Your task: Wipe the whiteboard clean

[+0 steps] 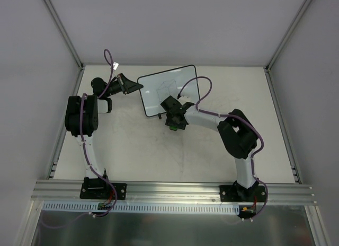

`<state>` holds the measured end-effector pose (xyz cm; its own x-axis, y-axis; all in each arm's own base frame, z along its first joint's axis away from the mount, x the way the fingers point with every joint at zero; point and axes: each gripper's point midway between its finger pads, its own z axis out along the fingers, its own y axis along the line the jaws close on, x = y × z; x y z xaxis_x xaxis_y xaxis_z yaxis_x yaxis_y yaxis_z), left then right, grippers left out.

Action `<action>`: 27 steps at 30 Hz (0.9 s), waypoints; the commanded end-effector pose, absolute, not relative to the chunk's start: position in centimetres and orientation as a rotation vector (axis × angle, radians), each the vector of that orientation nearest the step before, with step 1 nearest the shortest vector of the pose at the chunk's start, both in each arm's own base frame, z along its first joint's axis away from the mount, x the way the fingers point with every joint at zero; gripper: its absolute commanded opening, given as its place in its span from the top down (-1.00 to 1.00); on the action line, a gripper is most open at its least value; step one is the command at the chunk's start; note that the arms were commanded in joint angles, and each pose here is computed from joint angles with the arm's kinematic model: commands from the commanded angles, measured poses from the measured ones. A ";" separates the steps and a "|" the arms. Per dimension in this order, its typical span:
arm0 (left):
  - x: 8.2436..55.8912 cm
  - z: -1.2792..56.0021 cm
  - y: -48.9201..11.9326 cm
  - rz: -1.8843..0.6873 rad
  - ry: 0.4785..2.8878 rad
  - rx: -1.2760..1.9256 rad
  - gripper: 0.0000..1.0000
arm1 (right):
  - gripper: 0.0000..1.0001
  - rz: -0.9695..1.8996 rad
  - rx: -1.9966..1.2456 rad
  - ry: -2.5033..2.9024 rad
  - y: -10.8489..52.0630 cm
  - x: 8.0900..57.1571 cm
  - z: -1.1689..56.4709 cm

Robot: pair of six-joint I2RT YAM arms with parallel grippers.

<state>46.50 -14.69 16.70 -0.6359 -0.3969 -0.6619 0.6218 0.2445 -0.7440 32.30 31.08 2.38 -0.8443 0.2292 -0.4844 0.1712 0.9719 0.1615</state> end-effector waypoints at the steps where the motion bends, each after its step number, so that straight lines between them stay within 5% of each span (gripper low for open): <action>1: 44.1 21.0 -14.7 -1.402 1.443 0.525 1.00 | -0.02 0.180 0.297 2.553 31.8 33.7 3.7; 17: 44.1 21.0 -14.7 -1.404 1.444 0.532 1.00 | 0.19 0.133 0.228 2.543 31.5 34.4 3.4; 23: 44.1 21.0 -14.7 -1.404 1.444 0.533 1.00 | 0.79 0.129 0.232 2.559 31.1 34.3 2.9; 27: 44.1 20.9 -14.7 -1.405 1.447 0.532 1.00 | 0.99 0.117 0.230 2.572 30.3 33.9 2.7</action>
<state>46.46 -14.70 16.71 -0.6364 -0.3954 -0.6623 0.6225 0.2437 -0.7437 33.53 30.99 2.49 -0.8424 0.1840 -0.5065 0.1302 0.9816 0.1400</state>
